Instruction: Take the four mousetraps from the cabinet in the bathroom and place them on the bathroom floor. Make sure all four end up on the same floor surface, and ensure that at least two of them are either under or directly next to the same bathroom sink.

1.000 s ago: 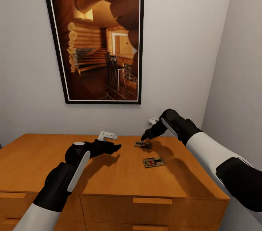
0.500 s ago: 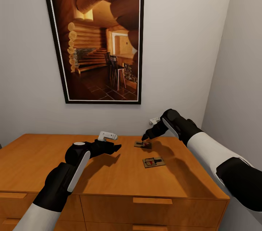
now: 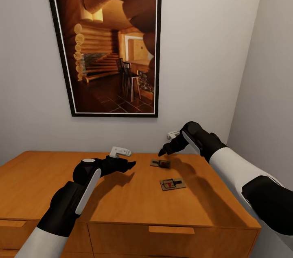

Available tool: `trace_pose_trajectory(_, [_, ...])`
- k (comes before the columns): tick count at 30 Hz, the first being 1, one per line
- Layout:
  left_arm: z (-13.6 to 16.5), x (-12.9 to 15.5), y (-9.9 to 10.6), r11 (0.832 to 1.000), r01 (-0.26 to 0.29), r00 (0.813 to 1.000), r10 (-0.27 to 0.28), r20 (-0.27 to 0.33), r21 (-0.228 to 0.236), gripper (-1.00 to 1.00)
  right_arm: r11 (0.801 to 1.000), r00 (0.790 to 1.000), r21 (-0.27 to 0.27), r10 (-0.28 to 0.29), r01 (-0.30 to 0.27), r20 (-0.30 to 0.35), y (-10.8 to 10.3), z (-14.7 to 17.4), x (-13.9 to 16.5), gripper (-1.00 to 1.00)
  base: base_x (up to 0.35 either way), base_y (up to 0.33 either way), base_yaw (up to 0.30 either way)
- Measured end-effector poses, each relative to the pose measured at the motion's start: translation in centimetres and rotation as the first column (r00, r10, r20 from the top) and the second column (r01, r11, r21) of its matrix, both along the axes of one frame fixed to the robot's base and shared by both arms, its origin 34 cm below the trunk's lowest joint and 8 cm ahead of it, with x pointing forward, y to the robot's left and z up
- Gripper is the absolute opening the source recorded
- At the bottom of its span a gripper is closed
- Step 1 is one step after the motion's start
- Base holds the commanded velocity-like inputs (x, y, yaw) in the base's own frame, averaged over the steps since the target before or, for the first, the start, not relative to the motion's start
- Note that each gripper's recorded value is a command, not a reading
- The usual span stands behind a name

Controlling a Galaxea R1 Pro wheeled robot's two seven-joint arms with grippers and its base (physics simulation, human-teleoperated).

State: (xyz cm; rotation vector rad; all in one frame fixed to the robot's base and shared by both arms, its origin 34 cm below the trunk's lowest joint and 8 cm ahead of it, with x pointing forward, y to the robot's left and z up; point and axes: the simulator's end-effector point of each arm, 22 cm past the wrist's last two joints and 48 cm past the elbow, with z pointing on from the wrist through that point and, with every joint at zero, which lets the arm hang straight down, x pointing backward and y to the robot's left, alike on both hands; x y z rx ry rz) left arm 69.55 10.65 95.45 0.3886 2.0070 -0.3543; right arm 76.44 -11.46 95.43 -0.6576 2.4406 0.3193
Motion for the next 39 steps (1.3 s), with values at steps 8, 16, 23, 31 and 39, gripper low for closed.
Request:
trace_pose_trajectory(8, [-0.01,0.03,0.04,1.0,-0.001,1.0,0.001,0.001,0.002,1.0,1.0,1.0,0.002,0.004,-0.004,0.0,0.31,0.02,-0.06,1.0,0.012,0.0,0.0])
trace_pose_trajectory(16, [0.01,0.02,0.01,1.0,-0.001,1.0,0.001,0.0,-0.001,1.0,1.0,1.0,0.004,0.006,-0.006,0.0,0.47,0.04,-0.08,1.0,0.003,0.0,0.0])
trace_pose_trajectory(23, [-0.29,0.08,0.08,1.0,-0.002,1.0,0.002,-0.005,0.001,1.0,1.0,1.0,0.004,0.007,-0.007,0.0,0.56,0.06,-0.12,1.0,0.093,0.0,0.0])
trace_pose_trajectory(31, [-0.75,0.34,0.33,1.0,-0.007,1.0,0.007,-0.005,0.004,1.0,1.0,1.0,0.004,0.008,-0.008,0.0,0.6,0.05,-0.12,1.0,0.035,0.0,0.0])
trace_pose_trajectory(39, [-0.78,0.38,0.28,1.0,-0.007,1.0,0.007,-0.004,0.003,1.0,1.0,1.0,0.005,0.01,-0.01,-0.001,0.7,0.04,-0.14,1.0,0.005,0.0,0.0])
